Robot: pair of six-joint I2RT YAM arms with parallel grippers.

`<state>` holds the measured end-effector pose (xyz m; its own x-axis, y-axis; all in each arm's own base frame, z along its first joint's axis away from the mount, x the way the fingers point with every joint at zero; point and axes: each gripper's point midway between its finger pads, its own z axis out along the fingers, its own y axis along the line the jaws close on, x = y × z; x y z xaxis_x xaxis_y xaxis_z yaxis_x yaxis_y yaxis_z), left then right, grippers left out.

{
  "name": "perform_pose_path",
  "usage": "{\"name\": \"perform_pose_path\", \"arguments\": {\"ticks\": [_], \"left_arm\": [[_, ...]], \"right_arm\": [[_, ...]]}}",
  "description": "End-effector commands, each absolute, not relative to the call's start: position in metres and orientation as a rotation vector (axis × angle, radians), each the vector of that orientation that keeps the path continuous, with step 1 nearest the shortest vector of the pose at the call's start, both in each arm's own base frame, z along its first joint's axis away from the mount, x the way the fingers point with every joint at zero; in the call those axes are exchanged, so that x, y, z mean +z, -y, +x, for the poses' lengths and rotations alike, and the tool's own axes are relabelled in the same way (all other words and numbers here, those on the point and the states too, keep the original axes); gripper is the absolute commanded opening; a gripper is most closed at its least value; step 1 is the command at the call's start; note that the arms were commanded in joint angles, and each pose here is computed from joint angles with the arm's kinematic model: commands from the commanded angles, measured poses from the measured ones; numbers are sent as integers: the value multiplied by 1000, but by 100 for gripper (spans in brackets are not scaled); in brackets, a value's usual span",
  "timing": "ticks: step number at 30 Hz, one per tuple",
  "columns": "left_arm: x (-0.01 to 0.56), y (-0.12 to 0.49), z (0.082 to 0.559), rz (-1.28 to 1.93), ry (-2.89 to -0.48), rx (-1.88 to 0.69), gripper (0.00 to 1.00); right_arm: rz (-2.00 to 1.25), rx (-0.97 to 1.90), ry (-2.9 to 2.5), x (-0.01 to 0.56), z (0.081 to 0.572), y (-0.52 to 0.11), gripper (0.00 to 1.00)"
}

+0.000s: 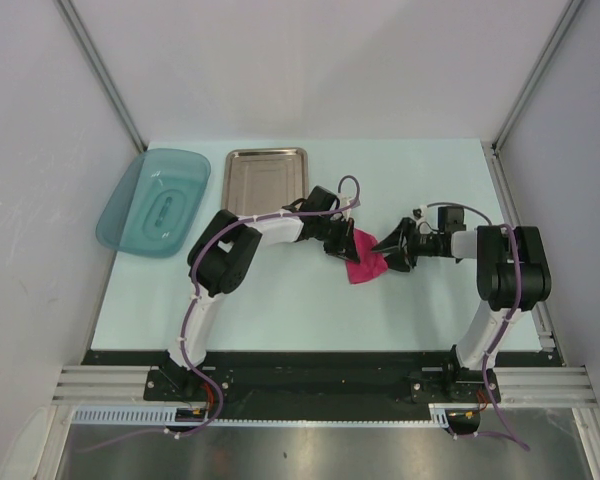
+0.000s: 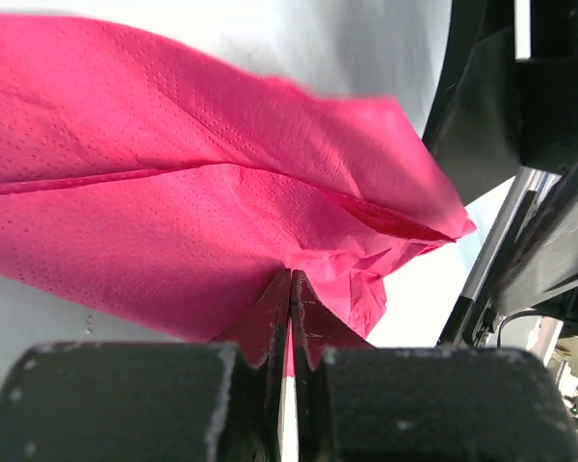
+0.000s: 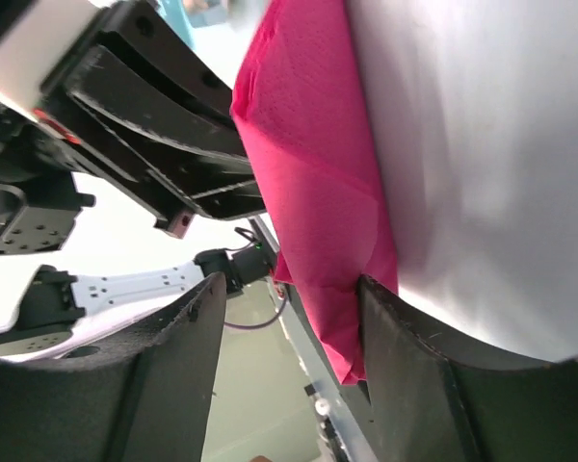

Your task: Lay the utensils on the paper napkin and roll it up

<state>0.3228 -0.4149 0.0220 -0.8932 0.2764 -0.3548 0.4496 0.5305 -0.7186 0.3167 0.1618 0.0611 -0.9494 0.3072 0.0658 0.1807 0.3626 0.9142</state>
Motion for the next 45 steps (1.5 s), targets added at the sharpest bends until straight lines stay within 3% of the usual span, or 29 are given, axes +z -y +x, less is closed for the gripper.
{"name": "perform_pose_path", "arguments": {"ticks": [1,7,15,32,40,43,45], "left_arm": [[-9,405,328,633,-2619,-1139,4],[-11,404,327,634,-2623,-1137,5],[-10,406,329,632,-2619,-1137,4],[-13,404,327,633,-2629,-1131,4],[-12,405,328,635,-2621,-1139,4],[-10,405,328,639,-2617,-1139,4],[-10,404,327,642,-2619,-1137,4]], "right_arm": [[446,1727,-2441,81,319,-165,60],[497,1581,-2573,54,306,-160,60],[489,1591,-2680,45,283,-161,59],[342,1376,-2556,51,343,-150,57],[267,1317,-2630,41,332,-165,50],[234,1284,-2650,38,330,-170,43],[219,1266,-2653,38,331,-172,31]]}}
